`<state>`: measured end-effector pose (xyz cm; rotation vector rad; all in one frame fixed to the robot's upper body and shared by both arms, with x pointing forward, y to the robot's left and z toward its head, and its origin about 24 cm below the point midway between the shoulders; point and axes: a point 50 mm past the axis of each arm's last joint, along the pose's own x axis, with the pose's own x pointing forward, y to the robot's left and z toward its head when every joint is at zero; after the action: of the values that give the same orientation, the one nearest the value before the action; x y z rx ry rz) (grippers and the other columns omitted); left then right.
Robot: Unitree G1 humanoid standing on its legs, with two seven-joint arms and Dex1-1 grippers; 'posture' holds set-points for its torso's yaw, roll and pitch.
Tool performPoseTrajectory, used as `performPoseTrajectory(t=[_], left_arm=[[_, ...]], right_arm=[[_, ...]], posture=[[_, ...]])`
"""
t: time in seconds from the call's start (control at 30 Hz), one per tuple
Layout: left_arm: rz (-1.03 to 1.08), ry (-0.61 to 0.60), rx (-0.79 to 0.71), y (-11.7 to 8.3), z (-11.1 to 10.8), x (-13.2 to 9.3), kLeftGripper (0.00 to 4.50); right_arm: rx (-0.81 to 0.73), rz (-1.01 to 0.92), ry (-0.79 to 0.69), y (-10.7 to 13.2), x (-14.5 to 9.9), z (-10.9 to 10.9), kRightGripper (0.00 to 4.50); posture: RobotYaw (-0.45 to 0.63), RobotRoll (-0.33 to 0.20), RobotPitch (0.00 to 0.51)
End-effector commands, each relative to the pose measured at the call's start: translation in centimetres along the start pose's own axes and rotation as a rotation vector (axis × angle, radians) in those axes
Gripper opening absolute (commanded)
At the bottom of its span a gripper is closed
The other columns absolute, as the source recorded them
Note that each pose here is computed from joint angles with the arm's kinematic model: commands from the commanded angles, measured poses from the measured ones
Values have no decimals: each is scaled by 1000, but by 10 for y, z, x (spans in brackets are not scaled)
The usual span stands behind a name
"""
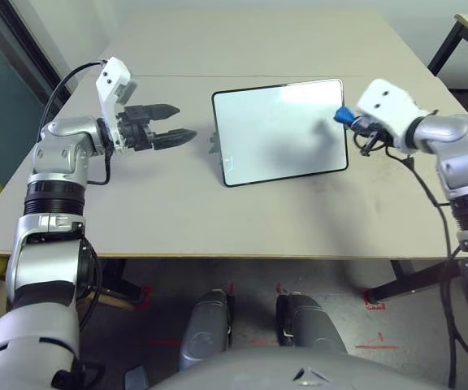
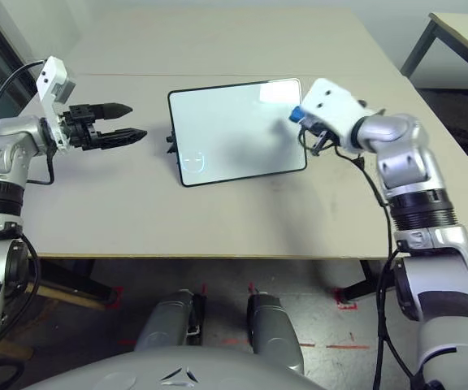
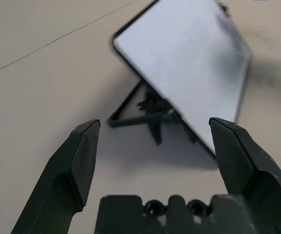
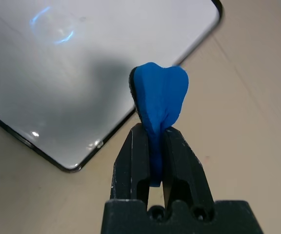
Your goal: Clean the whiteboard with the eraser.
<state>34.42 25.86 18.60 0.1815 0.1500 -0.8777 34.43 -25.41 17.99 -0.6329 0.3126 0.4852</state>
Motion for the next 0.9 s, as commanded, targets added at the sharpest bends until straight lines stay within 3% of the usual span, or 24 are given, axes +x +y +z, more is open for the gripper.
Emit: performPoseTrajectory(t=[0.03,0.47,0.5,0.77,0.83,0.9], left_arm=[[103,-19,-20,9,-5,-15,4500],[169,2,-61,11,-19,-32,4500],[175,4,-62,12,-19,-33,4500],[159,-1,-75,10,-20,-31,4500],[155,-1,-73,10,-20,-29,4500],[153,-2,-71,9,-19,-29,4500]], right_arm=[[149,-60,38,-10,-8,-18,141],[300,-144,284,-12,-4,-76,141],[303,-141,296,-10,-3,-79,895],[361,-132,331,-6,7,-88,3884],[357,-135,337,-7,8,-90,4482],[363,-139,329,-9,8,-89,4482]], posture=[[189,0,79],[203,0,73],[203,0,73],[204,0,73],[206,0,73],[206,0,73]])
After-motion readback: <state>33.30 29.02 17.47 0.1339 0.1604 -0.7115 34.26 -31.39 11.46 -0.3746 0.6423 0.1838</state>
